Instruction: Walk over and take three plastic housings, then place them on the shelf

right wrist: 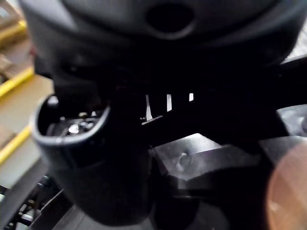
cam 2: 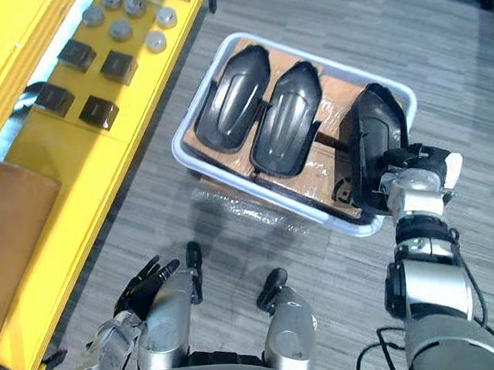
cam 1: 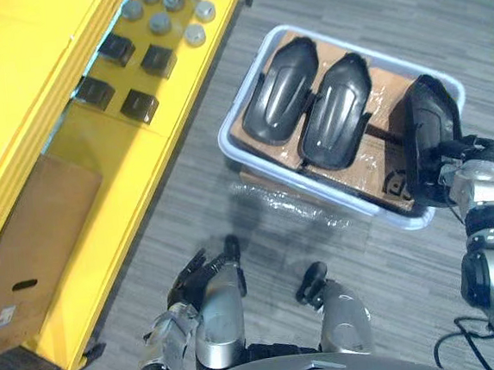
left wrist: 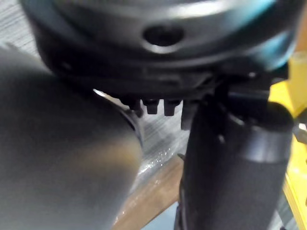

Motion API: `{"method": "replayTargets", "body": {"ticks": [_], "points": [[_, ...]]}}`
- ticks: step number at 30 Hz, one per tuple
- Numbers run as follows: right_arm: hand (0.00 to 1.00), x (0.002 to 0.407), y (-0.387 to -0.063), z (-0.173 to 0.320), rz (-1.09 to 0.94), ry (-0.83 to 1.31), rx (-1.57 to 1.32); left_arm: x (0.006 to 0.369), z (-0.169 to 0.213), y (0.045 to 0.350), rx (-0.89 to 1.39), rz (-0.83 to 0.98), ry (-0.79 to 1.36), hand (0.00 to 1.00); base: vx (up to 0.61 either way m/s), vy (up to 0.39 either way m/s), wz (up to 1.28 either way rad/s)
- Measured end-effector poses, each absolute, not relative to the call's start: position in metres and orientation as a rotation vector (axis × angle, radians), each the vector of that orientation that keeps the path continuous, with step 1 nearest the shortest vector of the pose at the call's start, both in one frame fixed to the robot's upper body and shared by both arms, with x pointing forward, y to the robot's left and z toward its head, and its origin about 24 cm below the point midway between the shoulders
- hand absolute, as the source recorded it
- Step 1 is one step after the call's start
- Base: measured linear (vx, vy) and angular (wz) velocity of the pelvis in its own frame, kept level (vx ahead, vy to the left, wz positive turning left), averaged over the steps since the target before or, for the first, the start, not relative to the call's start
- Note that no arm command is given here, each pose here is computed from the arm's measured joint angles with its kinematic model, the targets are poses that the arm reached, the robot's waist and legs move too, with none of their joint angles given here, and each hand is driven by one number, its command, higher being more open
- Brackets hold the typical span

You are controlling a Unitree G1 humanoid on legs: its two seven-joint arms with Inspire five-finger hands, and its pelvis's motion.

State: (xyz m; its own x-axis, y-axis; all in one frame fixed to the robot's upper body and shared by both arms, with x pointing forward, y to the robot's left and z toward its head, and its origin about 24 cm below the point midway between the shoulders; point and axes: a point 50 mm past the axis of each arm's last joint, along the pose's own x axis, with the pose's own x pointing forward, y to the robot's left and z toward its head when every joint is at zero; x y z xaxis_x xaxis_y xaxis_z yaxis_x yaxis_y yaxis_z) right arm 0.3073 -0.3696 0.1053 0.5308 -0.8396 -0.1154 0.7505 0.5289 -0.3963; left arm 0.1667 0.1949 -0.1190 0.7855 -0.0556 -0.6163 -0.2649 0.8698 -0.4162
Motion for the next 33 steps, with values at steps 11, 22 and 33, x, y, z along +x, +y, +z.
{"method": "replayTargets", "body": {"ticks": [11,22,33], "points": [[0.0,0.294,-0.36,0.147,-1.115,-0.057,-0.627,0.187,-0.07,0.175,-0.558,-0.039,0.446,1.0,0.08,-0.003,-0.13],[0.0,0.312,-0.274,0.119,-0.753,-0.258,-0.694,0.255,0.022,0.097,-0.593,-0.485,0.19,1.0,-0.03,0.011,-0.13],[0.0,0.31,-0.207,0.094,-0.476,-0.353,-0.618,0.269,0.047,0.052,-0.627,-0.522,0.176,1.0,-0.03,0.009,-0.13]]}}
